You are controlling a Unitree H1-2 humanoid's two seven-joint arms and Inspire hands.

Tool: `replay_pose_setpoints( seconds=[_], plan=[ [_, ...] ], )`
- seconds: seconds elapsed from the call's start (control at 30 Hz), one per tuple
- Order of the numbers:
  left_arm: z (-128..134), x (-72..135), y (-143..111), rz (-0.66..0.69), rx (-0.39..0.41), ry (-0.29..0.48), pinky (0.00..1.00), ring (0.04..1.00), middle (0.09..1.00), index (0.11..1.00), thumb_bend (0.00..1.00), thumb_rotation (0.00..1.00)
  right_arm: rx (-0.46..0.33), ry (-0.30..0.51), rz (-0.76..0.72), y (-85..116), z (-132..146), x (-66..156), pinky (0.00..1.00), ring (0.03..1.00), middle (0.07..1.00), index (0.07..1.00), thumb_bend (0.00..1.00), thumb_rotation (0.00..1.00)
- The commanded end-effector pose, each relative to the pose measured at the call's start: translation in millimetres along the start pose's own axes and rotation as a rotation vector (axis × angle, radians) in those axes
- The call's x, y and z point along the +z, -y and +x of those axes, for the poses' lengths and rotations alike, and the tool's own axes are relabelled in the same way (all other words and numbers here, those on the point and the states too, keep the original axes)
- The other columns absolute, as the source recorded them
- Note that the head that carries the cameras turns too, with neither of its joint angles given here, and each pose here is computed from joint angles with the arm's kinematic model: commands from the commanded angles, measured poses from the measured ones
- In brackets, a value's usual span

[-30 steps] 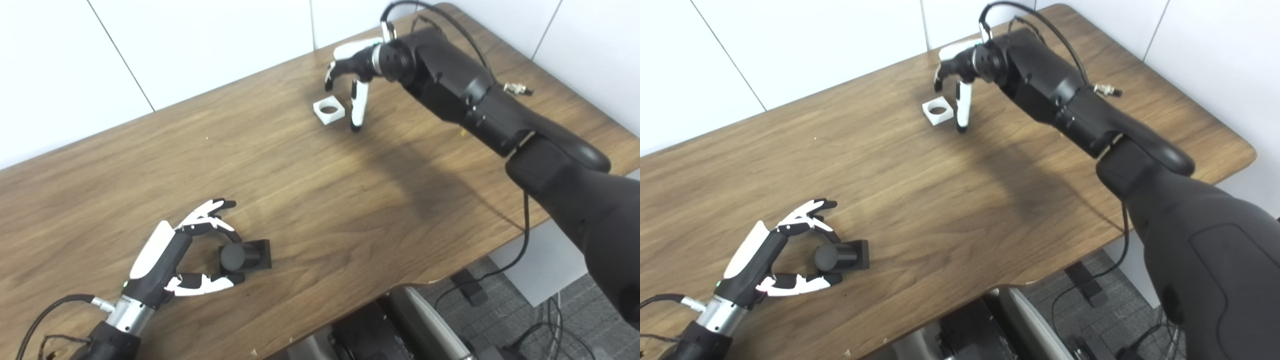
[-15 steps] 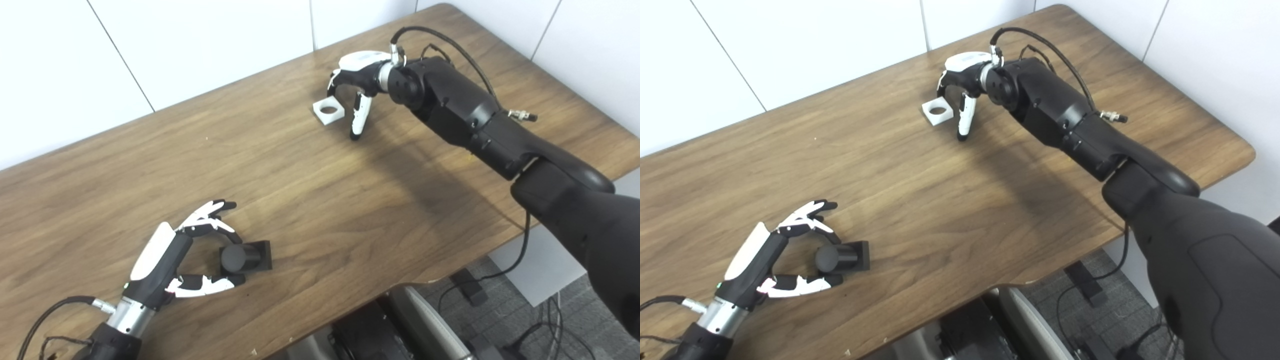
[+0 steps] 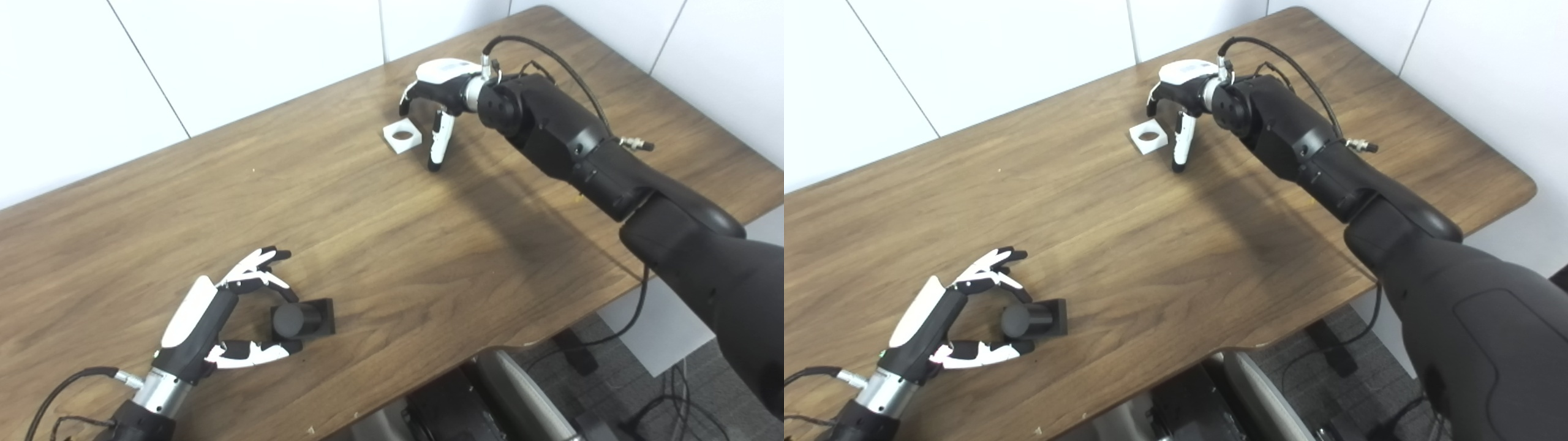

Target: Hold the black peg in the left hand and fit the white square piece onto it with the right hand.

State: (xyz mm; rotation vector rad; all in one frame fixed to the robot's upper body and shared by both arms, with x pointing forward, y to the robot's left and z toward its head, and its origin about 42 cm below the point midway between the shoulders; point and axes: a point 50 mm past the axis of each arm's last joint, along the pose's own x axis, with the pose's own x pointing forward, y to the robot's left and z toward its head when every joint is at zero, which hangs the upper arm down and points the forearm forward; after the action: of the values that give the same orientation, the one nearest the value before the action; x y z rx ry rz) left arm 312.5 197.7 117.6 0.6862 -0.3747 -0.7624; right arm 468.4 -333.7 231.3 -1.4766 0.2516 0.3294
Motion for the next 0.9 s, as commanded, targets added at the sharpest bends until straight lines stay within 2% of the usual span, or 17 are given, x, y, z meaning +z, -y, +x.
replay_pose_setpoints(
  seconds=[0.0,0.27,0.87],
  plan=[
    [-20.0,-18.0,22.8,-0.011,-0.120,-0.147,0.79,0.941,0.886,0.490,0.52,0.06,-0.009,0.010,-0.022,-7.9,8.5,10.4,0.86,0.927,0.918,0.781,0.81,0.22],
    [-19.5,-16.6,23.9,-0.018,-0.115,-0.148,0.80,0.944,0.886,0.491,0.52,0.06,-0.006,0.028,-0.033,-8.9,15.6,21.8,0.86,0.922,0.908,0.773,0.81,0.22],
    [-18.7,-12.1,23.9,-0.012,-0.114,-0.163,0.80,0.945,0.885,0.491,0.52,0.06,0.067,0.094,-0.123,-23.6,28.5,49.2,0.87,0.910,0.888,0.746,0.80,0.22]
  ],
)
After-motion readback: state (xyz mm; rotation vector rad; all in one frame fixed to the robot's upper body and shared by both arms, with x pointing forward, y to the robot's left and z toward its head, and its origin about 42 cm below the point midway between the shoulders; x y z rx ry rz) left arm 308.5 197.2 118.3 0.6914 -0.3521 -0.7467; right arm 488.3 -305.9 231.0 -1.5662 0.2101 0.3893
